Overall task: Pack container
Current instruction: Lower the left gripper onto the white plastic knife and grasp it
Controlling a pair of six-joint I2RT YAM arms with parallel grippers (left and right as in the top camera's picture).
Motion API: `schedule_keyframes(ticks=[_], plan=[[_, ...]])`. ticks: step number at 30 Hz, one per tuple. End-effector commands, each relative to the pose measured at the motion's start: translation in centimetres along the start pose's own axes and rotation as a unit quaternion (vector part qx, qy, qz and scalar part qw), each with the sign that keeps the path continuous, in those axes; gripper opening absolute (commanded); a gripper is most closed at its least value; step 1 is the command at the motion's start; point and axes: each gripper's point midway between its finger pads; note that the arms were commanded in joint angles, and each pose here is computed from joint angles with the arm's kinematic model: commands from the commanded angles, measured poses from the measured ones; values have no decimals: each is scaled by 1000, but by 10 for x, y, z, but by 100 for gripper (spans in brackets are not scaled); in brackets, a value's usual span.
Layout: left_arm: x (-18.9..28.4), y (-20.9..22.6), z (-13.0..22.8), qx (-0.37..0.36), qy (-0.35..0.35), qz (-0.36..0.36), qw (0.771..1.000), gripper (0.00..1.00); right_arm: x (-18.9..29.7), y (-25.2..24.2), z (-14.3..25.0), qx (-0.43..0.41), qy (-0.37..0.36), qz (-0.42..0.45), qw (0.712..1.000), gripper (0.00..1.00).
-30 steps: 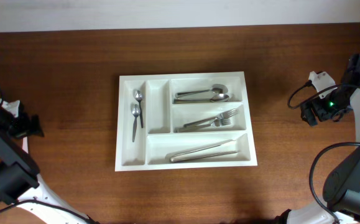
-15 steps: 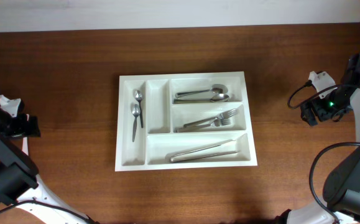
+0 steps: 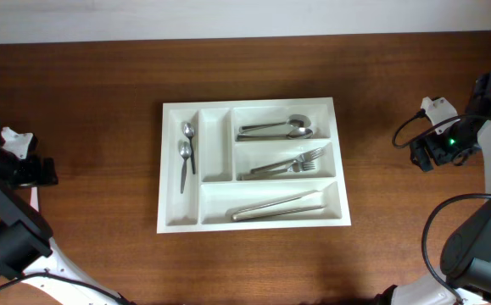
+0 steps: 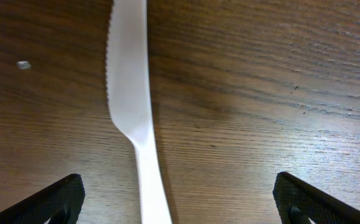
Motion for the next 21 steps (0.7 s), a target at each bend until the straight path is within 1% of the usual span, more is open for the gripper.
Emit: schedule_keyframes(ticks=[1,11,21], plan=[[-10,-9,6,-8,6,20,1000,99,-2,3,0,3,-2,-9,1000,99],[-25,-18,20,-4,22,35,999,99,-2,3,0,3,-1,-9,1000,99],[-30,-13,24,4,19,31,999,99,-2,3,0,3,-1,-9,1000,99]])
Point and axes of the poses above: each gripper's point midway between its finger pads, its own x axis back along the fingers, its own y axis along the line the jaws close on, z = x × y, and after that the axes turned 9 degrees about -x, right-handed
